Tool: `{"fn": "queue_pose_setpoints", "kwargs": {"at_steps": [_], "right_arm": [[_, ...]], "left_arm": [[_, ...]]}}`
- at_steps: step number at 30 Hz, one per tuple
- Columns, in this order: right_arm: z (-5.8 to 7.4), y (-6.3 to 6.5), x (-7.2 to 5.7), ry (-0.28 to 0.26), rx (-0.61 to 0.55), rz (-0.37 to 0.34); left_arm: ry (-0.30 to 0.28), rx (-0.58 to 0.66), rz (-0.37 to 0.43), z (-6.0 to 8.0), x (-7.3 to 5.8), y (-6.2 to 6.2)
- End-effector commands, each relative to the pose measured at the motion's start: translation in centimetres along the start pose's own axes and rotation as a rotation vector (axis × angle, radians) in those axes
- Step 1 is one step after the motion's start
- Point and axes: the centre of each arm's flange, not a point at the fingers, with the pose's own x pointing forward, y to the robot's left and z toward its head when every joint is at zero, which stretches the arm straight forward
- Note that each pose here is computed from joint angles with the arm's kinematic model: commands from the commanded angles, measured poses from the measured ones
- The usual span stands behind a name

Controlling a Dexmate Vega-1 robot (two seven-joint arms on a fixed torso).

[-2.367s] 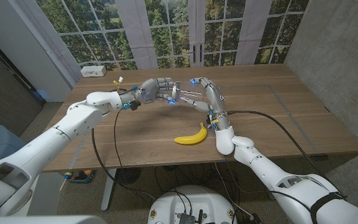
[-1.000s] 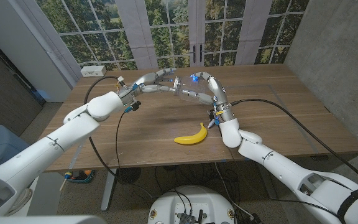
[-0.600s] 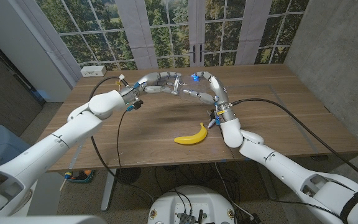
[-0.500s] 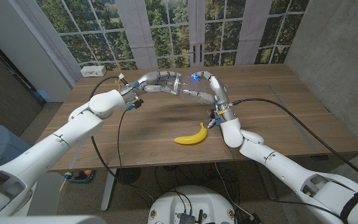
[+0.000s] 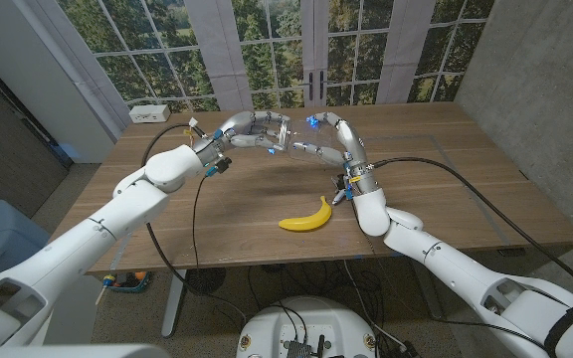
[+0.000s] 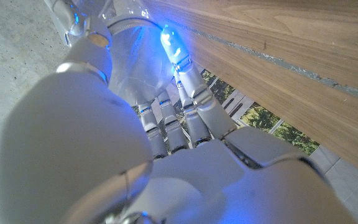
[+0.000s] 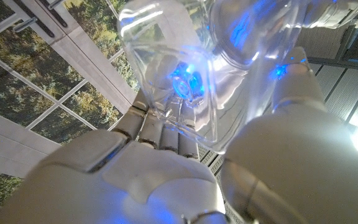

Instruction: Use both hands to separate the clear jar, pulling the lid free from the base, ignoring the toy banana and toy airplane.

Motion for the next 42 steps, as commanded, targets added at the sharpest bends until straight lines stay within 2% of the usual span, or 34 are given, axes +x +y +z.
{"fn": "queue_pose_setpoints", "kwargs": {"at_steps": [1,8,13,15,18,23,26,34,42], "right_arm": [[0.3,-0.3,-0.1,-0.051,-0.014,-0.07],[0.6,-0.1,-0.5,-0.115,-0.045,-0.13],[0.8,-0.1,-0.9,-0.145,-0.082,-0.142],[0.8,0.0,-1.0,-0.153,-0.083,-0.146],[0.9,-0.1,-1.1,-0.162,-0.09,-0.152],[0.9,-0.1,-1.2,-0.17,-0.104,-0.159],[0.9,-0.1,-1.2,-0.172,-0.105,-0.162],[1.1,-0.4,-1.1,-0.178,-0.113,-0.171],[1.2,-0.7,-1.3,-0.179,-0.115,-0.178]], "left_arm": [[0.067,-0.225,0.019,-1.2,0.0,-0.8],[0.153,-0.403,-0.042,-1.8,0.2,-1.8],[0.22,-0.544,-0.142,-1.8,0.5,-2.5],[0.263,-0.605,-0.166,-1.8,0.5,-2.8],[0.279,-0.748,-0.213,-1.9,0.5,-3.3],[0.387,-0.986,-0.28,-2.2,0.1,-4.5],[0.421,-1.104,-0.301,-2.3,-0.1,-5.1],[0.489,-1.175,-0.289,-2.2,-0.6,-5.3],[0.529,-1.185,-0.328,-1.9,-0.7,-5.6]]}}
